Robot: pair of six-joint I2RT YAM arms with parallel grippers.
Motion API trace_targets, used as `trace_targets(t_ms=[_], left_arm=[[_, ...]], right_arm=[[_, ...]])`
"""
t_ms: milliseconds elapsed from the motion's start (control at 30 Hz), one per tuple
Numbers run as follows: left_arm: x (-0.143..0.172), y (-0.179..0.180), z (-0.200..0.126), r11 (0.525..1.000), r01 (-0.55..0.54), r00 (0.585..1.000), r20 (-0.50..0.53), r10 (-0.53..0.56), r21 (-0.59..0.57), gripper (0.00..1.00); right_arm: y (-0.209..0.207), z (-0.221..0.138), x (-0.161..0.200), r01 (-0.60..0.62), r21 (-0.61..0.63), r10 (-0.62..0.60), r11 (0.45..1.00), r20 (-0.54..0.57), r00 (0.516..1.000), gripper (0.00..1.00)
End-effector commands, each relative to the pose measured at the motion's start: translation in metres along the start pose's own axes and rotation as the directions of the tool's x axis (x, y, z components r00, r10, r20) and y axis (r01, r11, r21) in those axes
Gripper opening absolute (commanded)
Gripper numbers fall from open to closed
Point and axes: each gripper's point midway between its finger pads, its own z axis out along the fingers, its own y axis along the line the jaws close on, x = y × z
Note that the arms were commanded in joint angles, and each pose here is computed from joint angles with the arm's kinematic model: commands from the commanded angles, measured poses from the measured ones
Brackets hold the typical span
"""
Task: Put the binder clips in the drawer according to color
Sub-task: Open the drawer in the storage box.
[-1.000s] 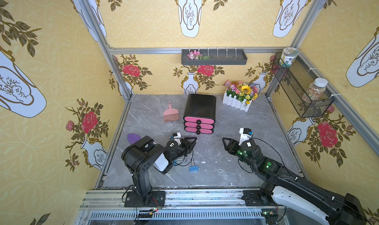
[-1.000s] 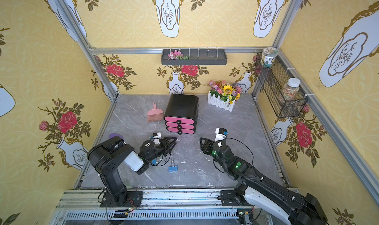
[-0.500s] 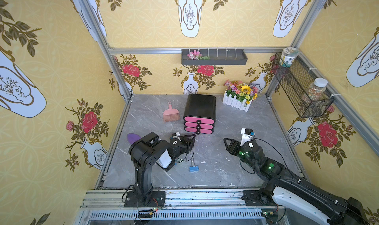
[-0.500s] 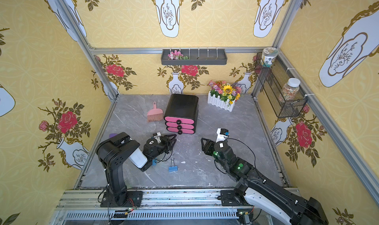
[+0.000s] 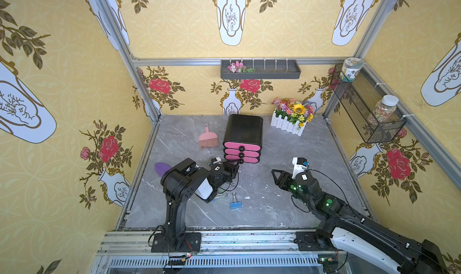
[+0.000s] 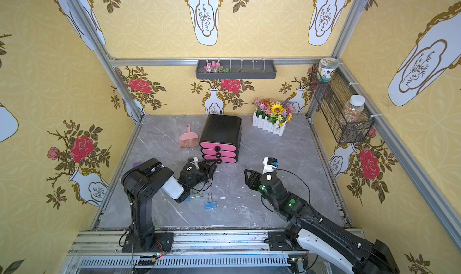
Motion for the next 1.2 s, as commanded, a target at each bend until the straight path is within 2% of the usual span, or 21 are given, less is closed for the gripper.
trace_targets(t_ms=[0,400,800,1000,1167], left_arm=[[-0.002,0.018,0.005,0.998,-0.007,1.000,0.004,0.007,-0.062,0.44],[-0.008,0.027,-0.001,0.986,-0.033,0.998,0.048,0.042,-0.164,0.47],[0.004,0.014,-0.026,0.983,-0.085,0.995,0.042,0.094,-0.163,0.48],[0.005,-0.011,-0.017,0.980,-0.141,0.988,0.037,0.148,-0.138,0.49],[0.008,-0.002,-0.007,0.981,-0.117,0.992,0.026,0.122,-0.155,0.48]], right_arm=[[0.006,-0.001,-0.006,-0.017,-0.029,0.017,0.999,0.025,1.000,0.62],[-0.001,-0.004,-0.010,-0.031,-0.018,0.032,0.999,0.041,0.999,0.62],[-0.007,0.000,-0.008,-0.042,-0.012,0.042,0.999,0.035,0.998,0.62],[-0.008,0.000,-0.007,-0.046,-0.014,0.046,0.999,0.035,0.998,0.62],[-0.008,-0.004,-0.011,-0.043,-0.012,0.044,0.999,0.047,0.998,0.62]])
